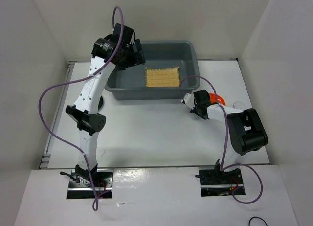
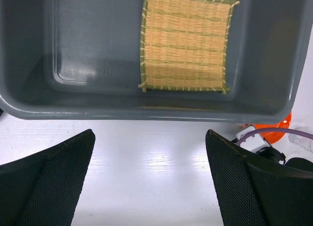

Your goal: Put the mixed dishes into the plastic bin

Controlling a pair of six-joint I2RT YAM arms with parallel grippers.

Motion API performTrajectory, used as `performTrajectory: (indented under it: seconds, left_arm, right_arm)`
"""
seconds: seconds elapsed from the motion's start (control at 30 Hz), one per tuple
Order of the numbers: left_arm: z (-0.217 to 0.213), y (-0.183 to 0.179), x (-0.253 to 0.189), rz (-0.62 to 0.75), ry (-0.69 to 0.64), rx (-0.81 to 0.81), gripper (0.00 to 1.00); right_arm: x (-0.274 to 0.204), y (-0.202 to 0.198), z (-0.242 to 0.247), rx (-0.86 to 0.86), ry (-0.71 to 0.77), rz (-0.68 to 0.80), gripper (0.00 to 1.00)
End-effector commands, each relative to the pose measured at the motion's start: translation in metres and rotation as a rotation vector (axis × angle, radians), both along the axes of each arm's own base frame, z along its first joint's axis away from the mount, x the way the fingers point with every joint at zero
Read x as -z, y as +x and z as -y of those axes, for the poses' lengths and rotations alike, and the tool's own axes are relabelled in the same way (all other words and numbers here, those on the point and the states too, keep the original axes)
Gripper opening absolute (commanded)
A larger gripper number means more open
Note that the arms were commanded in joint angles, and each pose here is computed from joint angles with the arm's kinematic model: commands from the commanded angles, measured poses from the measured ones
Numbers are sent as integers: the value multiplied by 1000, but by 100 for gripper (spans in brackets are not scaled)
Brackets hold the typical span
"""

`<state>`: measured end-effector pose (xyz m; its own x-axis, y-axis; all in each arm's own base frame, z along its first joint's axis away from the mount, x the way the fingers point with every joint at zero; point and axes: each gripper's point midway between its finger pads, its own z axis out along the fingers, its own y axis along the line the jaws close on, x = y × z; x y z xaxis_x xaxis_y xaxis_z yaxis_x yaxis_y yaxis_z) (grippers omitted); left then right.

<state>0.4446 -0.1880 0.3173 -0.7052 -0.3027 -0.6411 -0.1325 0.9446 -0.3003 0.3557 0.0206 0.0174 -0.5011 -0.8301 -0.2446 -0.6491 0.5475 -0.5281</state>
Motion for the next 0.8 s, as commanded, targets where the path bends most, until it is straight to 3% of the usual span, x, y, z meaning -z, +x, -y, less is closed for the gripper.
performTrajectory:
  seconds: [0.0,0.07,0.2,0.57,0.67,0.73,0.77]
  left_arm:
    - [-10,-13,-31,70,0,-4,100]
    - [-10,-13,-27,61,4,-3,100]
    - [-12,-17,-37,80,-4,-4,100]
    - [-14,-20,-50,118,-6,8,100]
    - [-17,-26,-40,82,16,15,100]
    - [-32,-27,-29,36,9,-31,100]
    - [-35,-33,-4,-51,0,-50,100]
  right_arm:
    - [10,-47,-12,18,111,-195,0]
    - [-12,-50,-18,32,159,-182,0]
    - [-107,-42,-25,6,237,37,0]
    - [-306,-20,-9,50,198,593,0]
    - [-337,4,-49,-85,242,647,0]
    - [-322,32,-88,-169,268,574,0]
    - [-343,43,-99,-178,311,595,0]
